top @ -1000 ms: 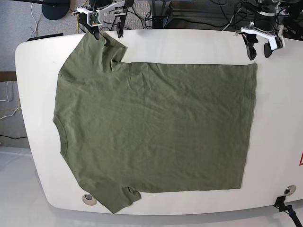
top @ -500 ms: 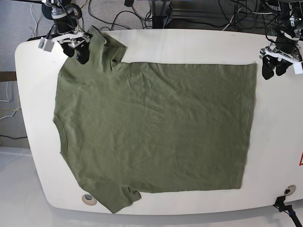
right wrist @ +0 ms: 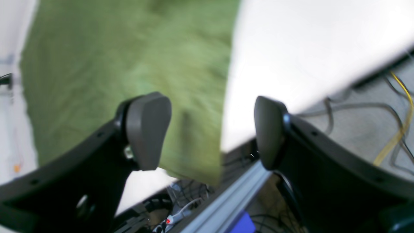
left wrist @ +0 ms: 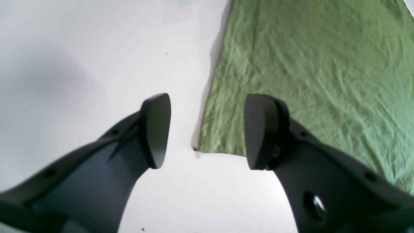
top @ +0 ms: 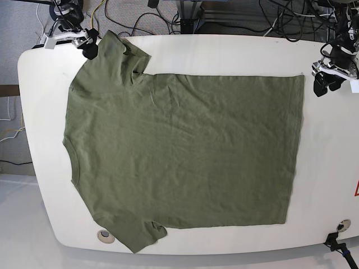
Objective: Fold the T-shirt properly
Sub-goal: 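Move both grippers to the shirt's back edge and pinch it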
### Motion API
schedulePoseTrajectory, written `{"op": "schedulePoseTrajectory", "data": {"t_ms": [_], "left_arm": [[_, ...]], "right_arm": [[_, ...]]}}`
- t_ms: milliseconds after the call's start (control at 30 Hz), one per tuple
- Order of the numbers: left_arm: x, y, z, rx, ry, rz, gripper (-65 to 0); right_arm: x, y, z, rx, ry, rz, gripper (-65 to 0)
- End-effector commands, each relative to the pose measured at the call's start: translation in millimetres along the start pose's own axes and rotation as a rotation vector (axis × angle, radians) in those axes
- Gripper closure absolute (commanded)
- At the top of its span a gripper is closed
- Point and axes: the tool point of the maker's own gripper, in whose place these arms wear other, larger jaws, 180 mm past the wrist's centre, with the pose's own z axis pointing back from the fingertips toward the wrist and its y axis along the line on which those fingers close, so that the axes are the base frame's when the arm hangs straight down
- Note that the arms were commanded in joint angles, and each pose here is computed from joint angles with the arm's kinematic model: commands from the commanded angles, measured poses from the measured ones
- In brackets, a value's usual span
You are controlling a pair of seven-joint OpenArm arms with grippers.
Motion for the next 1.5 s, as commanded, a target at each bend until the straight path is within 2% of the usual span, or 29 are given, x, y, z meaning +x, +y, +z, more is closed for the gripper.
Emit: {"op": "schedulePoseTrajectory", "data": {"t_ms": [0, 133, 433, 1033, 1067, 1133, 1267, 1467], "left_arm": [[12.0, -2.7, 2.1, -0.014, -0.034, -0.020, -33.7], [12.0, -2.7, 2.1, -0.014, -0.034, -0.020, -33.7], [12.3, -2.6, 2.1, -0.014, -0.034, -0.021, -33.7], [13.4, -2.0, 2.3, -0.013, -0.035, -0.024, -33.7], [13.4, -2.0, 2.3, -0.013, -0.035, -0.024, -33.7], [13.4, -2.0, 2.3, -0.013, -0.035, -0.024, -33.7], [13.0, -1.5, 2.2, -0.011, -0.034, -0.024, -33.7], [9.5, -1.7, 2.2, -0.013, -0.014, -0.024, -35.2]], "right_arm": [[3.1, -4.0, 2.0, 0.000, -0.009, 0.007, -42.0], [-0.4, -1.4, 1.7, 0.028, 0.000, 0.014, -42.0], [-41.9, 22.5, -8.2, 0.087, 0.081, -0.033, -42.0], [-50.0, 41.5, -18.4, 0.137, 0.102, -0.036, -41.2], [-49.4, 41.2, -18.4, 0.137, 0.101, -0.036, -39.6], [-48.1, 41.8, -19.0, 0.138, 0.098, -0.035, -30.2], [-47.6, 41.1, -21.8, 0.138, 0.098, -0.034, -0.8], [-47.1, 38.7, -23.1, 0.133, 0.100, -0.031, 0.0]]}}
